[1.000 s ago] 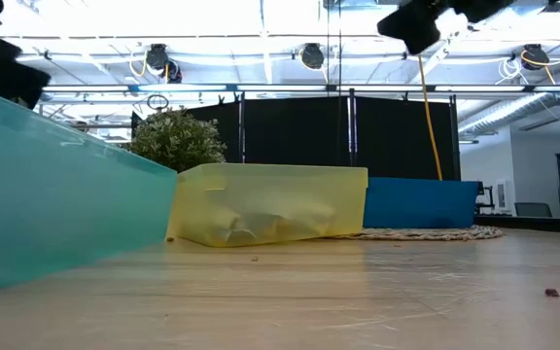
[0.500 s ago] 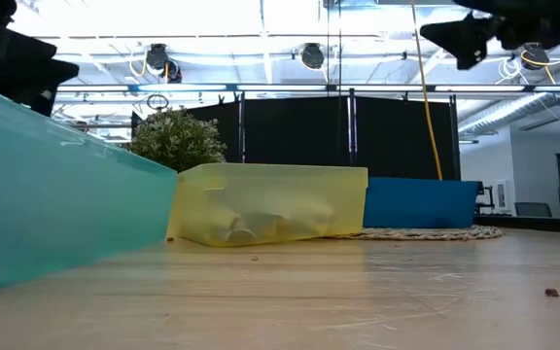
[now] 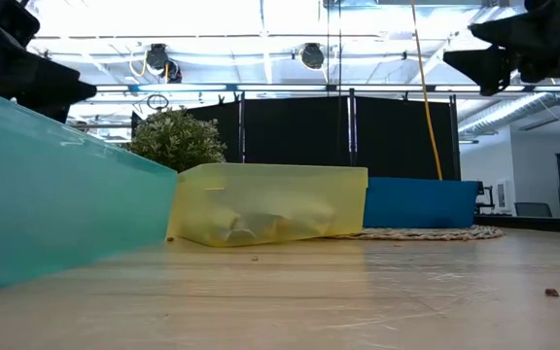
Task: Pick and place Granola Bars by type
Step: Return to Home Position
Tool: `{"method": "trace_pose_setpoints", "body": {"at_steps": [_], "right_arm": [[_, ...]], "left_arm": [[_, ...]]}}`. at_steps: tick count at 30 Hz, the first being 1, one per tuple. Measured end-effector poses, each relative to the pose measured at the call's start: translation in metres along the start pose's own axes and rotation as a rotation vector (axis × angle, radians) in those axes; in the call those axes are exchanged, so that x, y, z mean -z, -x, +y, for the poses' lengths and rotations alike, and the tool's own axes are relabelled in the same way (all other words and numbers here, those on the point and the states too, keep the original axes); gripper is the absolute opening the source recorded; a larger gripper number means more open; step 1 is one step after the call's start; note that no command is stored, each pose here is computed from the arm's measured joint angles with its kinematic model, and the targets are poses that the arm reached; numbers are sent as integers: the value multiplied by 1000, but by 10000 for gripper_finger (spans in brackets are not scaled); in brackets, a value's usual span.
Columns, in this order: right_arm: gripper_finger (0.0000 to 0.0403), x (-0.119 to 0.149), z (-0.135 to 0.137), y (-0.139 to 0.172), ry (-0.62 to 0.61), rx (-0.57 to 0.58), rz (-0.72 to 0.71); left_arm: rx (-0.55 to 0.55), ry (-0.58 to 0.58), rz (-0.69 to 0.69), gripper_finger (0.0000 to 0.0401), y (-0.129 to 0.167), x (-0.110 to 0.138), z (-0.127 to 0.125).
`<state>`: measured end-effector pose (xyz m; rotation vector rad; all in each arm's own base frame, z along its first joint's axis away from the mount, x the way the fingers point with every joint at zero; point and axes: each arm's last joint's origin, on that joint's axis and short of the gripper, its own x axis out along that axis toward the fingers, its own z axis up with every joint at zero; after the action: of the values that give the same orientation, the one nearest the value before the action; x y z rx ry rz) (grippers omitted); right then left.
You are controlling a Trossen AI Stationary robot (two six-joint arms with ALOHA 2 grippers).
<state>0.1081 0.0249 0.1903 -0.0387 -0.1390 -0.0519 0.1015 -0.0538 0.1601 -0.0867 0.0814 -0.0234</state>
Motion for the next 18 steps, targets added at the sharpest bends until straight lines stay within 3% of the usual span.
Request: {"method": "trace_pose_setpoints", "body": {"at_steps": [18], "right_arm": [[306, 13, -5, 18, 45, -36, 112]], "left_arm": [[-48, 42, 24, 145, -1, 2, 11]]}}
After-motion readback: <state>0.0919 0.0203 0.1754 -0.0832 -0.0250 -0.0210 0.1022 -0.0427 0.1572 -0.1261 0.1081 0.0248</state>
